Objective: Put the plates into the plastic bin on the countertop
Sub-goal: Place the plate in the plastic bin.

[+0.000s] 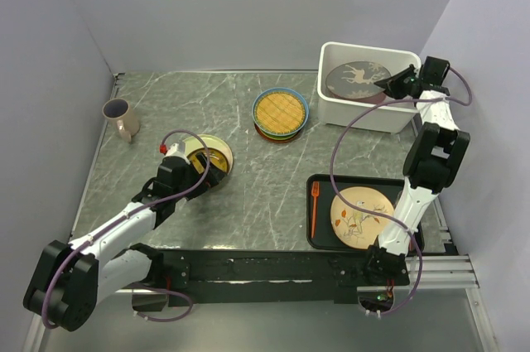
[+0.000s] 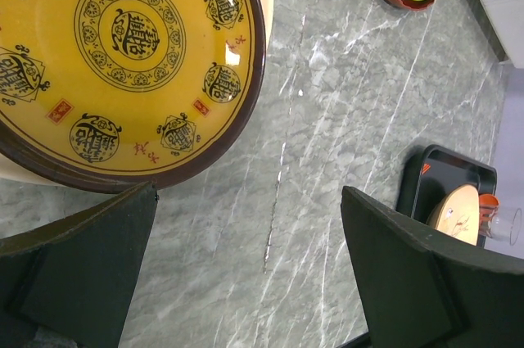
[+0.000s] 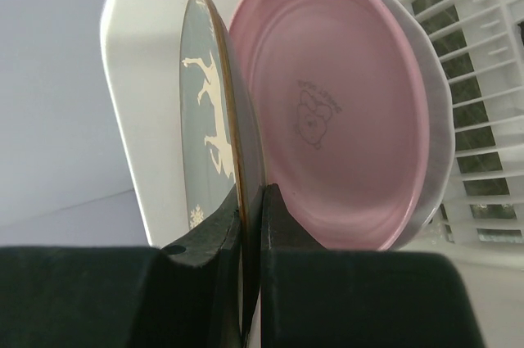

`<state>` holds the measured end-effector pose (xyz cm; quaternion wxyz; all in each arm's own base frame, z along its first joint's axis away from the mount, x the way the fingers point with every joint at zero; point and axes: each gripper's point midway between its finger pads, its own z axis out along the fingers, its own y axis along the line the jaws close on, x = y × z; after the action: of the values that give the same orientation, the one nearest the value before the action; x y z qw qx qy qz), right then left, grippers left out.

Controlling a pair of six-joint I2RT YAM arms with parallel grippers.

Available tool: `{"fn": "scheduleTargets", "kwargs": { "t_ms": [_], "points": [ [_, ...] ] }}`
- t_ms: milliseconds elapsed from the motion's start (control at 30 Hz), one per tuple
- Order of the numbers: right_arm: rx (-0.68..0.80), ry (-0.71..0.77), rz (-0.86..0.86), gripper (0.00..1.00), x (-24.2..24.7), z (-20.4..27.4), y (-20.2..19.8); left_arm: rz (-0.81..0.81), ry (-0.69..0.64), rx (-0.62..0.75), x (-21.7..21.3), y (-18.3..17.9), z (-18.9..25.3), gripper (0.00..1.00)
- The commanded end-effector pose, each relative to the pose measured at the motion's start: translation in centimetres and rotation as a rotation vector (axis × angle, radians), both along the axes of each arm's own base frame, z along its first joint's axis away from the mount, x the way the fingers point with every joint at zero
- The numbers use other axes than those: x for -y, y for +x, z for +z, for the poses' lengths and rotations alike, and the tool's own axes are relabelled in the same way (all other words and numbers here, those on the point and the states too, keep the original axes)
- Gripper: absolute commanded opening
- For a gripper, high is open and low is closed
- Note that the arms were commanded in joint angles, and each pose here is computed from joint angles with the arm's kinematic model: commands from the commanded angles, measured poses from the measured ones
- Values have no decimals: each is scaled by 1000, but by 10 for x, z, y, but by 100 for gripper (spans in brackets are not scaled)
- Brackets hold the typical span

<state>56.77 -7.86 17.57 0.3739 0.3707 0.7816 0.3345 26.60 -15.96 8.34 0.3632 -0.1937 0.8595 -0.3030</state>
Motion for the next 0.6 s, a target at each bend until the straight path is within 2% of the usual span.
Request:
{"fn": "scheduleTargets", "kwargs": {
  "t_ms": [0,167,233,400,567],
  "points": [
    [160,-2,44,0,-10,54,14,-20,-15,64,5,11,22,99],
    [146,-5,50,0,-12,46,13,-18,-13,75,5,12,25,99],
    [143,0,49,4,-13,42,13,-23,-15,76,6,12,26,99],
    [122,-1,51,21,-14,34,10,-26,-14,75,6,12,26,99],
    [109,-1,49,22,-14,27,8,-35,-14,79,7,11,28,99]
  ]
}}
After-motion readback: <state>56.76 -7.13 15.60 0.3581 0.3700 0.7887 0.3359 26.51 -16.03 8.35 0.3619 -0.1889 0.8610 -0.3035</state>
